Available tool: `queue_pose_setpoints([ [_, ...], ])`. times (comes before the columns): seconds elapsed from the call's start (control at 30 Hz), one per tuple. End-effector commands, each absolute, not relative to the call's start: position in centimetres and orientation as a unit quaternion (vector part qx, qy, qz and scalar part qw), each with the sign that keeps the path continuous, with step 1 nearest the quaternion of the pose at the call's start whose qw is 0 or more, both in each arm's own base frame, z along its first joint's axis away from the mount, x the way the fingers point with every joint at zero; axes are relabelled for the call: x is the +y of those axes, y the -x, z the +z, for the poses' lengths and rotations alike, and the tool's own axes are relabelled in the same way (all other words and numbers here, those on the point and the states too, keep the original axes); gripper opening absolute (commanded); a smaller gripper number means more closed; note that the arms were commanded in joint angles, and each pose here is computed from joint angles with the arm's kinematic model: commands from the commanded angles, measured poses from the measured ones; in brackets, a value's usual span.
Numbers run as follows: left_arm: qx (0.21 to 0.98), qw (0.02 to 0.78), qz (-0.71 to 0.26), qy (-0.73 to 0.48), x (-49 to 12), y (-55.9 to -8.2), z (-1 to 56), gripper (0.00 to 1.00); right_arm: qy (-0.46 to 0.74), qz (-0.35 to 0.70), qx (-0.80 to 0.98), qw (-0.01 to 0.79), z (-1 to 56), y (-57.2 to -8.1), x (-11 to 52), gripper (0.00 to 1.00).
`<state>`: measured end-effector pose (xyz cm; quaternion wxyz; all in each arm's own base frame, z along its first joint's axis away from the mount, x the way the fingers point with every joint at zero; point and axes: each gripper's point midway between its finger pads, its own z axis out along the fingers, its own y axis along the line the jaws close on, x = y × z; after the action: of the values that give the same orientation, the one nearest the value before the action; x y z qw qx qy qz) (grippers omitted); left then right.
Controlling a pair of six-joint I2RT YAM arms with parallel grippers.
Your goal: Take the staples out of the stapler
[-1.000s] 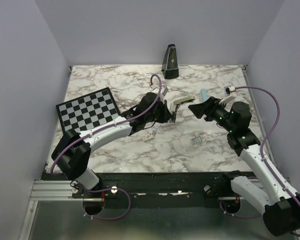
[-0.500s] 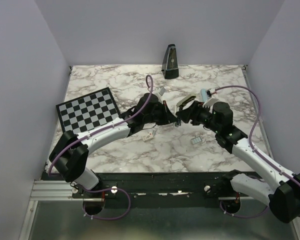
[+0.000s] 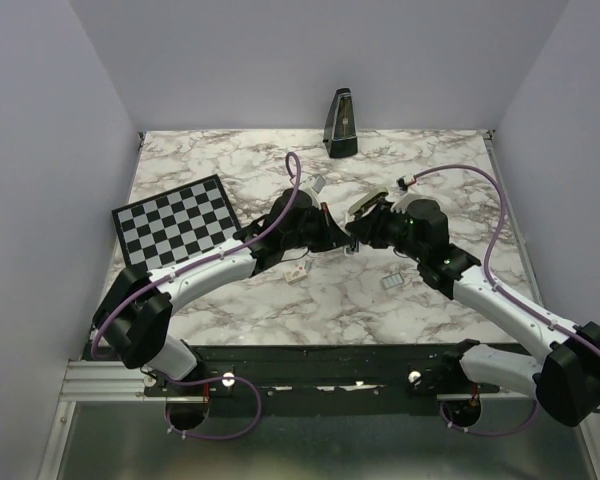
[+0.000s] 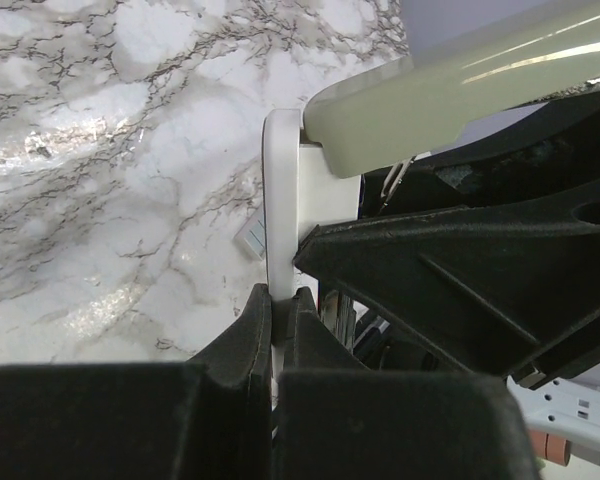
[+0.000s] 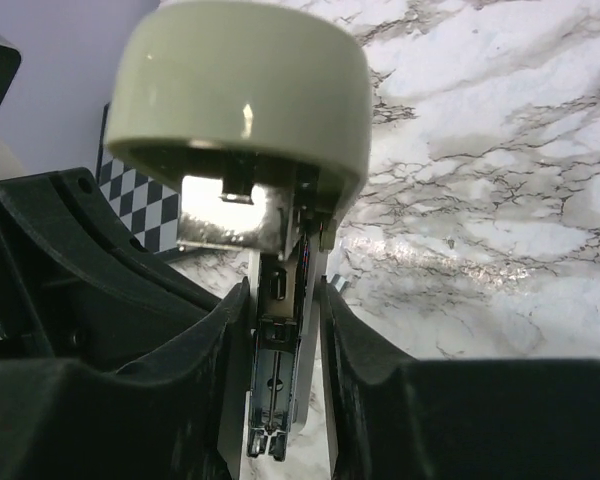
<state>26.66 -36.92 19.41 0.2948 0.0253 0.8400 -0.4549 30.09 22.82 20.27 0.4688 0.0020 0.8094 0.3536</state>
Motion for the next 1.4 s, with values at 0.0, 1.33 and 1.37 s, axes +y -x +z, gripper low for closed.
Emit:
queue_pose_setpoints([
  [0.0,0.818,0.313,-0.481,-0.033,-37.1,-26.4,21.7,0.00,-0.015,0.335,0.808,0.484,20.6,-31.3,22.8,0.23],
  [1.33,0.851,0.498,-0.166,0.003,-15.9,-25.3,20.1,0.99,0.018,0.056,0.937,0.345,5.4,-45.3,23.8,0.05],
  [1.37,0.850,0.500,-0.166,0.005,-15.8,-25.4,20.2,0.99,0.020,0.056,0.937,0.343,5.1,-45.3,23.8,0.06],
])
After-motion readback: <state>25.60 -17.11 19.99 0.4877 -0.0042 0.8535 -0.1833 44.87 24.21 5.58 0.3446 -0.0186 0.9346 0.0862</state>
